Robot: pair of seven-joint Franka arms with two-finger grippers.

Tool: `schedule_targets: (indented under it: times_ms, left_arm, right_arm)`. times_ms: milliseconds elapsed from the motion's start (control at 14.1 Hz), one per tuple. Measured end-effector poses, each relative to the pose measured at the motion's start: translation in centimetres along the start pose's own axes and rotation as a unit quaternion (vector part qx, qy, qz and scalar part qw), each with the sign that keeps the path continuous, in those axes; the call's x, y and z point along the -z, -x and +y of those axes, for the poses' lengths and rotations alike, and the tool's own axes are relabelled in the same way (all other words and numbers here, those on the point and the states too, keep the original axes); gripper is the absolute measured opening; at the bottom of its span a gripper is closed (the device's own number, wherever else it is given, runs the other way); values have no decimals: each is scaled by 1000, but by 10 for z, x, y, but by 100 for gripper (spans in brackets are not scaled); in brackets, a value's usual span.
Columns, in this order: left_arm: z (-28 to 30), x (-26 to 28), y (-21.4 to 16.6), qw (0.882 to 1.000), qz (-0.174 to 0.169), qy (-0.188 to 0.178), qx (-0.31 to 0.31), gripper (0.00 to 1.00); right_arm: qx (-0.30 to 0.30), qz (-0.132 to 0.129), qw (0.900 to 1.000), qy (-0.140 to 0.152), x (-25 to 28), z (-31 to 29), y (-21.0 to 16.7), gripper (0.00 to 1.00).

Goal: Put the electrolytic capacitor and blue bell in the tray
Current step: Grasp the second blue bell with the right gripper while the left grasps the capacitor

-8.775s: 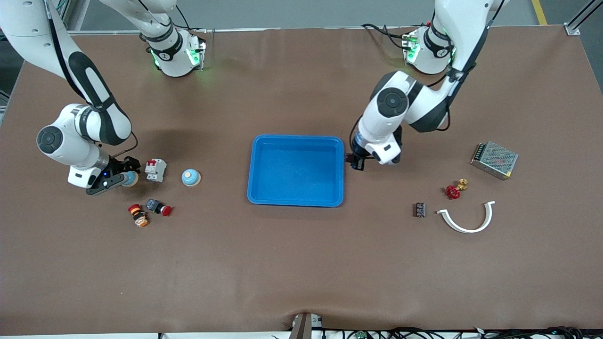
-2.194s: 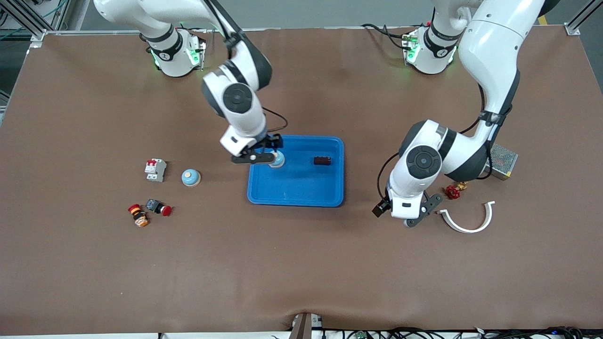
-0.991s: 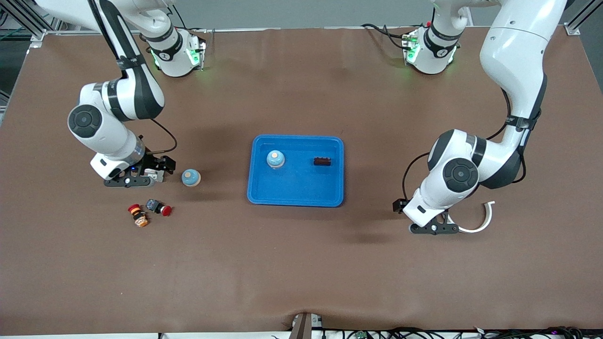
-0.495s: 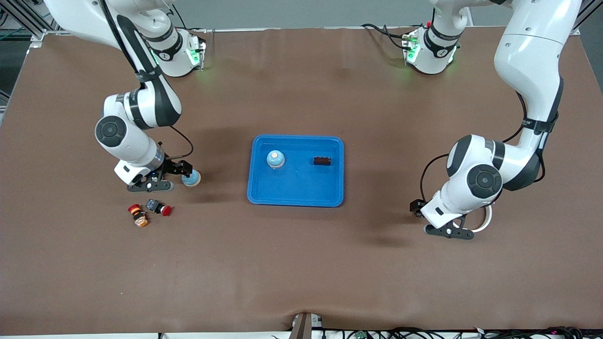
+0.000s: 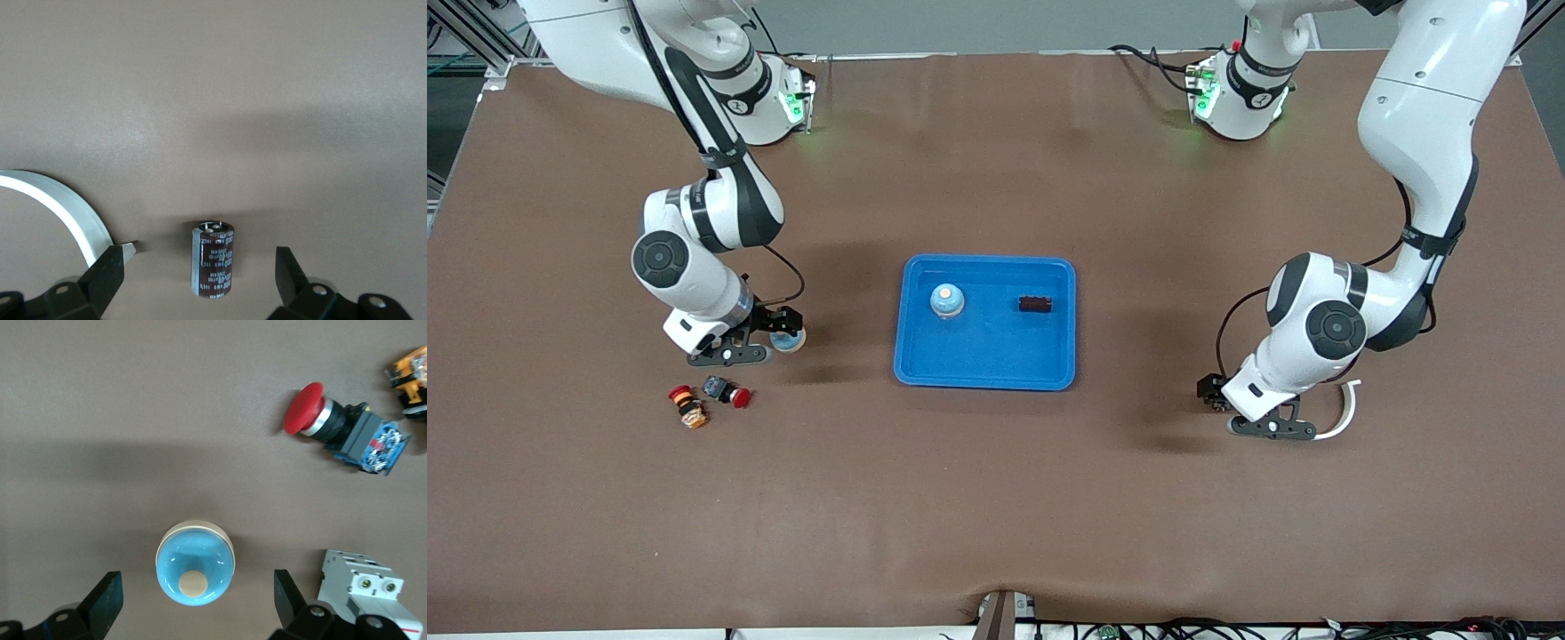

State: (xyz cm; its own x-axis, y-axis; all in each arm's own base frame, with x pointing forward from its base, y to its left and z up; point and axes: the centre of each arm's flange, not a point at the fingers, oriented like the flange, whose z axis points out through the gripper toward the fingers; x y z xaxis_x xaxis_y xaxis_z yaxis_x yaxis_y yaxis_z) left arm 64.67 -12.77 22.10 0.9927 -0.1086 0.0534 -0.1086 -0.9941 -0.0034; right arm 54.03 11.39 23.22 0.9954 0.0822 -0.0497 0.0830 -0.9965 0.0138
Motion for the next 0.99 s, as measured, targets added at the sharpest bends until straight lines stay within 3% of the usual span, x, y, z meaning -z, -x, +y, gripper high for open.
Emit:
schedule_targets:
  times_ms: [354,991]
  left_arm:
    - [7,-9,8,1000,14,10,3,100]
    - [7,-25,23,1000,18,17,3,100]
  right_arm:
    - [3,15,1000,-1,-26,-3,8,100]
    - [5,17,1000,-1,-49,-3,13,100]
